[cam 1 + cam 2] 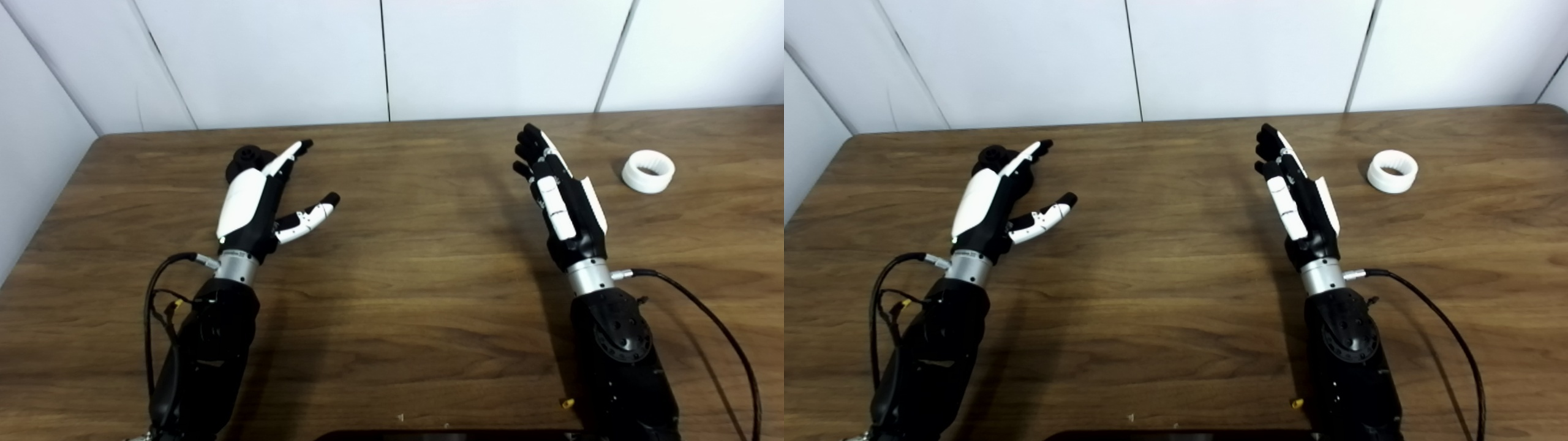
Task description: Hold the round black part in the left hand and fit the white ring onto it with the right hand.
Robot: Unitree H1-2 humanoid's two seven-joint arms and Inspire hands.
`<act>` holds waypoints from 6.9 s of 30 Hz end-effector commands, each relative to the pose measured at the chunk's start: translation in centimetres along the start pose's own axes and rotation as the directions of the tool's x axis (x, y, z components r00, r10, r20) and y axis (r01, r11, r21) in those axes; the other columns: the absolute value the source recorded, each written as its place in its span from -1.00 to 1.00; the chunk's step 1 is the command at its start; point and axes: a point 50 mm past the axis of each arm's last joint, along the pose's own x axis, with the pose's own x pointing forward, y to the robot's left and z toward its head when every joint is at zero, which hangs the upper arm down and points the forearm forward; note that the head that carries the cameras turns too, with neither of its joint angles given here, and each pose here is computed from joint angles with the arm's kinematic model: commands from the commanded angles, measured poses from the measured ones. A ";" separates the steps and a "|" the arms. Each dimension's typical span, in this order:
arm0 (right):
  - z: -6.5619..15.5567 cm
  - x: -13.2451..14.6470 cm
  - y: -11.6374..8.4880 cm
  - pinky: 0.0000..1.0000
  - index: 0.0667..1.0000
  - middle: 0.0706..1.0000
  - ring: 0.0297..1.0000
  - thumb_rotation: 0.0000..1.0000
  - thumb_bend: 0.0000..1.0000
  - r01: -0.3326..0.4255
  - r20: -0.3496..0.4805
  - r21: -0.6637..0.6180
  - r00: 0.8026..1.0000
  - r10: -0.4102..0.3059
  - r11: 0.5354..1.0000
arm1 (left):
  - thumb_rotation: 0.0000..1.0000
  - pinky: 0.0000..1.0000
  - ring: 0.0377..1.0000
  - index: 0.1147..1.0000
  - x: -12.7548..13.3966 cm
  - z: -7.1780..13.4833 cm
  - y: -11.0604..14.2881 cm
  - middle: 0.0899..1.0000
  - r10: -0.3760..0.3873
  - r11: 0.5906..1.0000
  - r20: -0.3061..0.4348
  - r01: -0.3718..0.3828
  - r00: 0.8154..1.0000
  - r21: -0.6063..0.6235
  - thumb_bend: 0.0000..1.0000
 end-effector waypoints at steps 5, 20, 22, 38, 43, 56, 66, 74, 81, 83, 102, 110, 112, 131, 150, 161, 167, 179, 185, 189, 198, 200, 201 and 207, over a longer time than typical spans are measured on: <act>-3.5 -4.2 -0.9 0.80 0.85 0.84 0.85 0.68 0.06 0.046 -0.122 0.018 0.992 -0.043 0.999 | -0.05 1.00 1.00 0.80 1.9 1.2 4.4 0.90 0.106 0.974 0.067 -0.117 0.992 0.195 0.28; -3.9 -4.2 -0.7 0.82 0.83 0.84 0.85 0.65 0.15 0.049 -0.129 0.039 0.991 -0.043 0.998 | 0.20 1.00 1.00 0.90 2.9 -1.0 9.3 1.00 0.184 0.899 0.025 -0.178 0.983 0.399 0.50; -3.9 -4.2 -0.7 0.82 0.83 0.84 0.86 0.64 0.15 0.051 -0.130 0.042 0.990 -0.045 0.998 | 0.25 1.00 1.00 0.91 3.1 -1.3 9.7 1.00 0.188 0.888 0.021 -0.179 0.982 0.423 0.53; -3.7 -4.4 -1.1 0.80 0.82 0.82 0.84 0.64 0.13 0.059 -0.133 0.036 0.990 -0.053 0.998 | 0.26 1.00 1.00 0.93 4.7 -4.3 10.9 1.00 0.190 0.881 -0.086 -0.131 0.978 0.454 0.80; -3.7 -4.4 -1.2 0.79 0.82 0.82 0.83 0.64 0.13 0.057 -0.132 0.032 0.990 -0.052 0.998 | 0.28 1.00 1.00 0.91 5.1 -5.2 10.6 1.00 0.159 0.874 -0.129 -0.079 0.979 0.479 0.88; -3.7 -4.6 -1.2 0.80 0.82 0.83 0.84 0.65 0.15 0.060 -0.136 0.032 0.989 -0.055 0.998 | 0.31 1.00 1.00 0.83 6.8 -6.5 9.3 1.00 0.064 0.855 -0.194 0.047 0.979 0.516 1.00; -3.8 -4.6 -1.2 0.80 0.82 0.82 0.82 0.65 0.17 0.055 -0.130 0.030 0.990 -0.051 0.998 | 0.24 1.00 1.00 0.82 7.3 -7.2 7.9 1.00 0.005 0.881 -0.239 0.109 0.971 0.460 1.00; -3.5 -4.8 -1.3 0.80 0.81 0.81 0.84 0.63 0.16 0.061 -0.137 0.035 0.989 -0.056 0.998 | 0.25 1.00 1.00 0.83 7.5 -7.9 6.9 1.00 -0.009 0.884 -0.256 0.127 0.967 0.450 1.00; -3.5 -4.9 -1.5 0.83 0.82 0.82 0.85 0.64 0.18 0.062 -0.138 0.031 0.989 -0.057 0.998 | 0.30 1.00 1.00 0.80 7.2 -8.4 6.3 1.00 -0.002 0.861 -0.258 0.133 0.966 0.491 1.00; -3.4 -4.9 -1.6 0.82 0.81 0.82 0.84 0.65 0.20 0.061 -0.139 0.029 0.989 -0.057 0.998 | 0.27 1.00 1.00 0.79 7.2 -8.6 6.1 1.00 0.006 0.861 -0.264 0.129 0.965 0.492 1.00; -2.9 -5.3 -1.9 0.80 0.78 0.80 0.82 0.63 0.17 0.066 -0.140 0.018 0.988 -0.063 0.998 | 0.45 1.00 1.00 0.86 8.9 -9.6 4.2 1.00 0.125 0.912 -0.322 0.019 0.938 0.409 1.00; -2.7 -5.4 -2.0 0.81 0.78 0.79 0.82 0.62 0.10 0.060 -0.134 0.016 0.989 -0.057 0.998 | 0.40 1.00 1.00 0.88 9.2 -9.7 4.0 1.00 0.137 0.920 -0.331 0.004 0.934 0.392 1.00; -2.6 -5.4 -2.0 0.82 0.78 0.81 0.84 0.62 0.05 0.057 -0.130 0.012 0.990 -0.055 0.998 | 0.38 1.00 1.00 0.88 9.3 -9.7 3.9 1.00 0.136 0.924 -0.333 0.002 0.933 0.382 1.00; -2.1 -5.6 -2.0 0.78 0.81 0.83 0.83 0.61 0.02 0.060 -0.128 0.013 0.990 -0.058 0.998 | 0.37 0.99 1.00 0.86 10.4 -8.9 2.9 1.00 0.080 0.941 -0.334 0.039 0.939 0.337 1.00; -2.2 -6.0 -1.8 0.80 0.82 0.83 0.84 0.63 0.02 0.063 -0.126 -0.001 0.990 -0.063 0.998 | 0.36 1.00 1.00 0.84 11.4 -8.3 3.1 1.00 0.044 0.962 -0.320 0.047 0.946 0.269 1.00; -2.1 -6.3 -1.8 0.80 0.82 0.82 0.83 0.63 0.03 0.063 -0.121 -0.010 0.991 -0.064 0.998 | 0.24 0.97 1.00 0.74 11.8 -8.1 3.0 1.00 0.063 0.965 -0.330 0.027 0.942 0.260 1.00; -2.0 -6.5 -2.0 0.80 0.81 0.81 0.81 0.63 0.07 0.067 -0.124 -0.013 0.990 -0.068 0.998 | 0.02 1.00 1.00 0.57 12.1 -8.2 2.4 1.00 0.101 0.962 -0.343 -0.004 0.934 0.274 0.98; -1.8 -6.7 -2.1 0.78 0.81 0.79 0.80 0.65 0.06 0.069 -0.129 -0.027 0.989 -0.072 0.997 | -0.13 1.00 1.00 0.45 11.7 -8.5 1.8 1.00 0.123 0.958 -0.339 -0.023 0.933 0.286 0.88; -1.7 -6.8 -2.1 0.78 0.80 0.79 0.81 0.64 0.03 0.077 -0.126 -0.021 0.989 -0.079 0.997 | -0.15 1.00 1.00 0.43 11.5 -8.6 1.6 1.00 0.123 0.961 -0.332 -0.028 0.935 0.276 0.86; -1.7 -6.7 -2.1 0.77 0.80 0.78 0.79 0.63 0.03 0.075 -0.126 -0.021 0.989 -0.077 0.997 | -0.18 1.00 1.00 0.41 11.4 -8.5 1.5 1.00 0.115 0.963 -0.335 -0.022 0.935 0.269 0.84; -1.5 -6.5 -2.3 0.76 0.80 0.79 0.79 0.62 0.03 0.068 -0.113 -0.017 0.991 -0.069 0.998 | -0.21 1.00 1.00 0.38 10.2 -7.9 -0.4 1.00 0.089 0.972 -0.310 -0.015 0.947 0.234 0.88; -1.4 -6.4 -2.4 0.74 0.80 0.79 0.79 0.63 0.01 0.070 -0.113 -0.024 0.991 -0.072 0.997 | -0.22 1.00 1.00 0.39 9.7 -7.7 -1.1 1.00 0.077 0.975 -0.305 -0.009 0.949 0.220 0.88; -1.4 -6.4 -2.4 0.72 0.80 0.78 0.78 0.63 0.02 0.070 -0.114 -0.024 0.991 -0.073 0.997 | -0.21 0.98 1.00 0.38 9.5 -7.7 -1.4 1.00 0.072 0.977 -0.304 -0.006 0.950 0.213 0.90; -1.3 -6.2 -2.5 0.72 0.79 0.78 0.78 0.62 0.04 0.069 -0.107 -0.024 0.992 -0.071 0.997 | -0.22 0.98 1.00 0.38 8.3 -7.4 -3.3 1.00 0.050 0.985 -0.295 0.002 0.954 0.173 0.93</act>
